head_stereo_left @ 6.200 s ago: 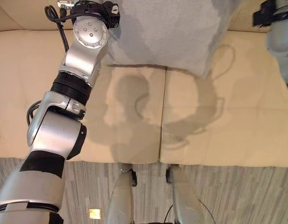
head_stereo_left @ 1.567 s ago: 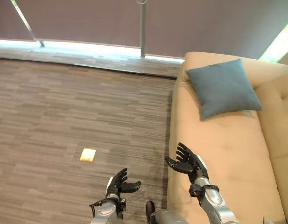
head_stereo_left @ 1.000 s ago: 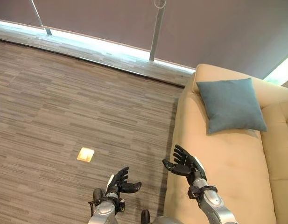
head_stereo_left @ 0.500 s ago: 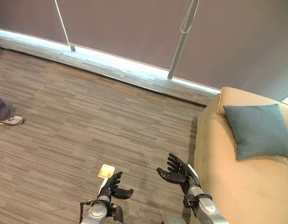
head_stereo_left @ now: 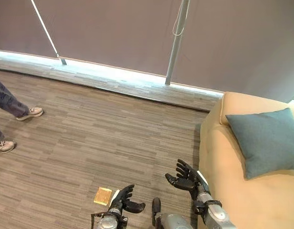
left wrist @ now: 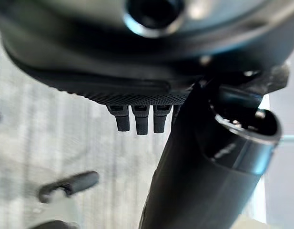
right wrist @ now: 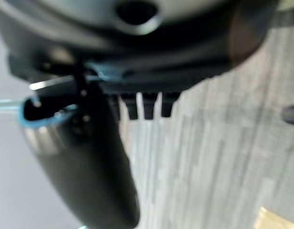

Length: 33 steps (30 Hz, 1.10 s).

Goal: Pick up all the scattered cushions and arrange them neatly on the sofa.

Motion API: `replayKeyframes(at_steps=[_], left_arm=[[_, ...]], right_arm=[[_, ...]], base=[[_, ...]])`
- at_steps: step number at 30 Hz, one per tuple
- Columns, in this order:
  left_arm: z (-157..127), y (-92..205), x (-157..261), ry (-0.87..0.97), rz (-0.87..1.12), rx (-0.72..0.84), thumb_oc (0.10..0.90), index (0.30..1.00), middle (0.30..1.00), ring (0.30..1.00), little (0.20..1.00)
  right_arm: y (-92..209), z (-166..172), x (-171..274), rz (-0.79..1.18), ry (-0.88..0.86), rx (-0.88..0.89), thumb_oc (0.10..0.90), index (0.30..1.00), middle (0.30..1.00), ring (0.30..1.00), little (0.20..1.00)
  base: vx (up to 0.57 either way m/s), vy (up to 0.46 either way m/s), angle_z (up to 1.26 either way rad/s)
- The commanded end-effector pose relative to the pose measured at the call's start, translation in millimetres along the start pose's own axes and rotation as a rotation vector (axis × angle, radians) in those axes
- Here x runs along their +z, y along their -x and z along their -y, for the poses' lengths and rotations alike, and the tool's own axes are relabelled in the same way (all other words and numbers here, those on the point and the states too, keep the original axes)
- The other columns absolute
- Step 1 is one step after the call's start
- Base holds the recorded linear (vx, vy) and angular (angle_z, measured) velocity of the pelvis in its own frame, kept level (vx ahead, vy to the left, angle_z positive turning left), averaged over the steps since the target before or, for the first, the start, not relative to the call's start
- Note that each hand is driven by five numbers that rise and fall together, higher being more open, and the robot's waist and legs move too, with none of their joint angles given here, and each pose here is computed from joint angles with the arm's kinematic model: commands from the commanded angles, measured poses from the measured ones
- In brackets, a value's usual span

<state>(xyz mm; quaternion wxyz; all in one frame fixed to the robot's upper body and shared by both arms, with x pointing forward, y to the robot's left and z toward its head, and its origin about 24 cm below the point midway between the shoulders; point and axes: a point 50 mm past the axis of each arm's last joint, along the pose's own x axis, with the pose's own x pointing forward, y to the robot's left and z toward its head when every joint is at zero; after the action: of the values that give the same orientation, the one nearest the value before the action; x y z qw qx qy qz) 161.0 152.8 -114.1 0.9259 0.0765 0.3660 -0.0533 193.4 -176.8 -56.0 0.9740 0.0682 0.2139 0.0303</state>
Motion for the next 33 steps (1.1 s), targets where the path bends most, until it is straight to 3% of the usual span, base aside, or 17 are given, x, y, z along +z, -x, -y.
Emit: replayKeyframes(at_steps=[1,10,15,25,33], left_arm=[[-2.3,1.5,38.7,-0.012,0.203,0.004,0.8,0.9,0.9,0.9,0.9],[3.4,6.5,30.9,0.076,0.178,0.027,0.8,0.9,0.9,0.9,0.9],[6.5,3.0,37.1,0.027,0.191,0.013,0.8,0.9,0.9,0.9,0.9],[-13.4,0.9,33.3,0.006,0.168,0.075,0.8,0.9,0.9,0.9,0.9],[-17.4,2.6,24.6,0.047,0.147,0.095,0.8,0.9,0.9,0.9,0.9]], right_arm=[[-5.9,-3.8,49.9,0.246,0.016,0.032,0.8,0.9,0.9,0.9,0.9],[-13.3,-10.9,51.0,0.234,0.038,0.05,0.8,0.9,0.9,0.9,0.9],[-12.5,-9.4,42.6,0.192,0.069,0.043,0.8,0.9,0.9,0.9,0.9],[-12.2,-18.3,25.4,0.129,0.046,0.056,0.8,0.9,0.9,0.9,0.9],[-5.6,1.5,18.5,0.106,0.015,-0.034,0.8,0.9,0.9,0.9,0.9]], base=[[0.31,-0.204,-0.55],[0.39,0.068,-0.5],[0.48,0.344,-0.93],[0.26,0.259,-0.67],[0.23,0.035,-0.37]])
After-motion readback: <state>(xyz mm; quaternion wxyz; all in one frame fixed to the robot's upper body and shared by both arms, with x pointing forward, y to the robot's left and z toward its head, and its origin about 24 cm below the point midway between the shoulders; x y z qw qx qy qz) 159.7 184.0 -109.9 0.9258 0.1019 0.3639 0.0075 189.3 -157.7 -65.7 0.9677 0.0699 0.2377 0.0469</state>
